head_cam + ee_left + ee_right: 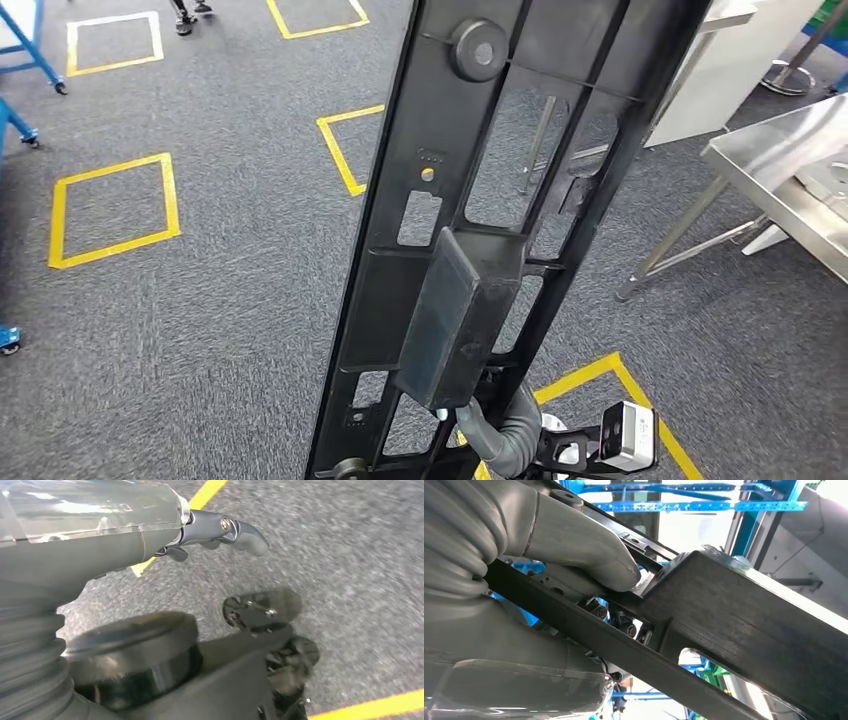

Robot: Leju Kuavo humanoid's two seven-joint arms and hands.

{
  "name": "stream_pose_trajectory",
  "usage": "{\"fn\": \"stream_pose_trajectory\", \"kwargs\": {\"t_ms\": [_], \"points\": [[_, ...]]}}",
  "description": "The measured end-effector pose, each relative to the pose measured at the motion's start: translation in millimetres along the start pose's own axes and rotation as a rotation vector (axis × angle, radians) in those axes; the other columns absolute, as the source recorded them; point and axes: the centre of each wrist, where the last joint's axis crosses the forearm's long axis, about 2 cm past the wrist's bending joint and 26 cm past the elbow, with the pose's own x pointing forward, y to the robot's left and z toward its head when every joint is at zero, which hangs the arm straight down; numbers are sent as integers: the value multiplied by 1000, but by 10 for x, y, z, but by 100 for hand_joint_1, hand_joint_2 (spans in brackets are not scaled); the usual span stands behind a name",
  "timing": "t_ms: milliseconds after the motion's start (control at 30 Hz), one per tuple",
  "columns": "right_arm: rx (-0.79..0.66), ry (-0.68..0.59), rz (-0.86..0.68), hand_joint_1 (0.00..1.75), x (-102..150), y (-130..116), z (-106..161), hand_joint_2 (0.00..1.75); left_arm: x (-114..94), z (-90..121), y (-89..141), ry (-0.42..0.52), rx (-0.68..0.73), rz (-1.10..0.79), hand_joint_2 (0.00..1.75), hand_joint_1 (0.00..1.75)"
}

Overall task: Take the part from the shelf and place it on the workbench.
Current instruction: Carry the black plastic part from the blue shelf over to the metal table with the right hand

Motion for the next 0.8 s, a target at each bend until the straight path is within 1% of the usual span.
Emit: {"fn": "stream_pose_trajectory", "kwargs": {"t_ms": [167,500,667,800], "points": [[2,5,-2,175,-18,-23,-1,175,-27,6,-2,6,0,3,175,0],[3,-4,3,175,-23,-43,-10,175,14,-2,-13,-2,-9,-3,175,0],[3,-5,3,175,-31,-43,-8,175,-34,8,-10,7,-7,-4,175,0],[3,-4,2,175,-34,-44,-6,175,-27,6,-5,6,-5,-5,175,0]]}}
